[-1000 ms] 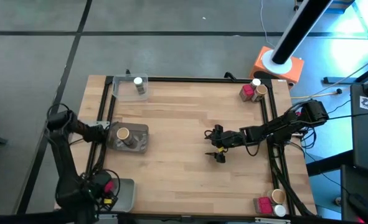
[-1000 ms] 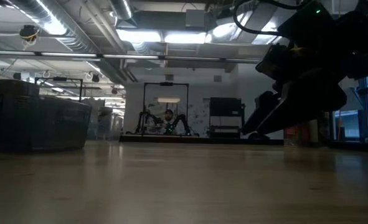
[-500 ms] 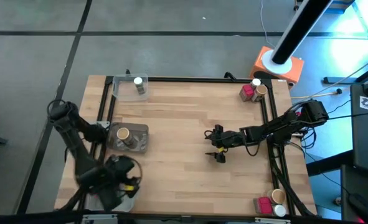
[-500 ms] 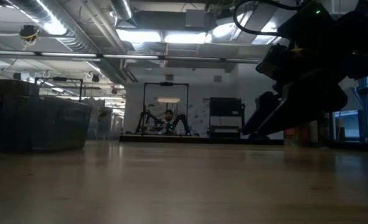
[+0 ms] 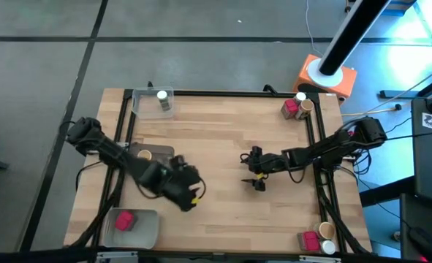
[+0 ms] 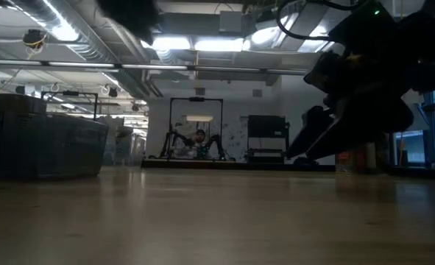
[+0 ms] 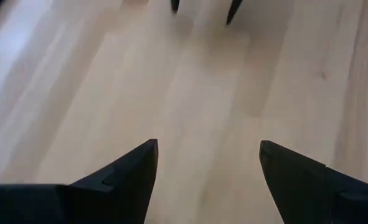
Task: Sort spices by type
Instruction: Put the top red spice can into the gray bin
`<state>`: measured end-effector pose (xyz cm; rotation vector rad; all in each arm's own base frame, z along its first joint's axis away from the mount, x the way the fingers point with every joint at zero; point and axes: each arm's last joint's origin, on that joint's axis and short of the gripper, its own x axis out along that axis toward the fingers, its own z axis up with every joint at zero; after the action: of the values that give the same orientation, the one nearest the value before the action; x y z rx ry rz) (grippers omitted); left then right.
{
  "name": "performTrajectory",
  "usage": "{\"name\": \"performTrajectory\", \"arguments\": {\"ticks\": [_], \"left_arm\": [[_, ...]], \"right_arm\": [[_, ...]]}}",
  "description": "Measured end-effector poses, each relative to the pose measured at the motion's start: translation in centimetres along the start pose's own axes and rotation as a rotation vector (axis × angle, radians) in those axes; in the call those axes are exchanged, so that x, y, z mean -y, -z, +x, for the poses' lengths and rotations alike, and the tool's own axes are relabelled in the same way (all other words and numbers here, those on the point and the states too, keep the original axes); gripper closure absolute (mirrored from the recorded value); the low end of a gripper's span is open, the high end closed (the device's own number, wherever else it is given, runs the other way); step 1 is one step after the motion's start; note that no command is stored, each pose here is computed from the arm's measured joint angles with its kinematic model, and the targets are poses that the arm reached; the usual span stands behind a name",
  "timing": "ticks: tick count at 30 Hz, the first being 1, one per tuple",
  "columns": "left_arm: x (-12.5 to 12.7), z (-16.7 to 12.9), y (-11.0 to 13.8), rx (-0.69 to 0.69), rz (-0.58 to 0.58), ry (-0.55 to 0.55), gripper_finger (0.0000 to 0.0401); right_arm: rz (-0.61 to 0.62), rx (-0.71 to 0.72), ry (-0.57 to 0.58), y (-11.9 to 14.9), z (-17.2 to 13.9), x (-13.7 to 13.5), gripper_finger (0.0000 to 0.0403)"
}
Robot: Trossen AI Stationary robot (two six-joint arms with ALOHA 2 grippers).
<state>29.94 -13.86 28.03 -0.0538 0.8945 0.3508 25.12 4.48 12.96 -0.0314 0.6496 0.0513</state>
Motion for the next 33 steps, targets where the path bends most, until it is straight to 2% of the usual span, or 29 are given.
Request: {"name": "performTrajectory", "arguments": {"ticks": [4,8,12,18,23,27,33], "left_arm": [[-1.4,2.6,-0.6,-0.001,0.100,0.047,0.0139],[-2.9,5.5,0.5,-0.015,0.129,0.074,0.0139],[-4.4,7.2,1.2,0.063,0.104,0.076,0.0139],[-6.6,8.1,2.0,0.198,0.065,0.083,0.0139],[-8.2,8.3,3.7,0.346,-0.031,0.064,0.0139],[-9.2,8.9,5.4,0.463,-0.091,0.068,0.0139],[-10.8,9.8,6.5,0.506,-0.125,0.035,0.0139]], "right_arm": [[0.004,-0.019,0.020,-0.4,-1.3,0.4,0.0024],[0.029,-0.030,0.081,-1.0,-3.5,2.0,0.0024],[0.057,-0.049,0.202,-1.5,-6.0,4.4,0.0024],[0.109,-0.048,0.363,-3.5,-9.4,8.4,0.0024],[0.134,-0.051,0.518,-4.9,-11.2,12.2,0.0024],[0.234,-0.102,0.676,-5.8,-13.2,16.0,0.0024],[0.367,-0.240,0.780,-6.9,-15.7,20.5,0.0024]]}}
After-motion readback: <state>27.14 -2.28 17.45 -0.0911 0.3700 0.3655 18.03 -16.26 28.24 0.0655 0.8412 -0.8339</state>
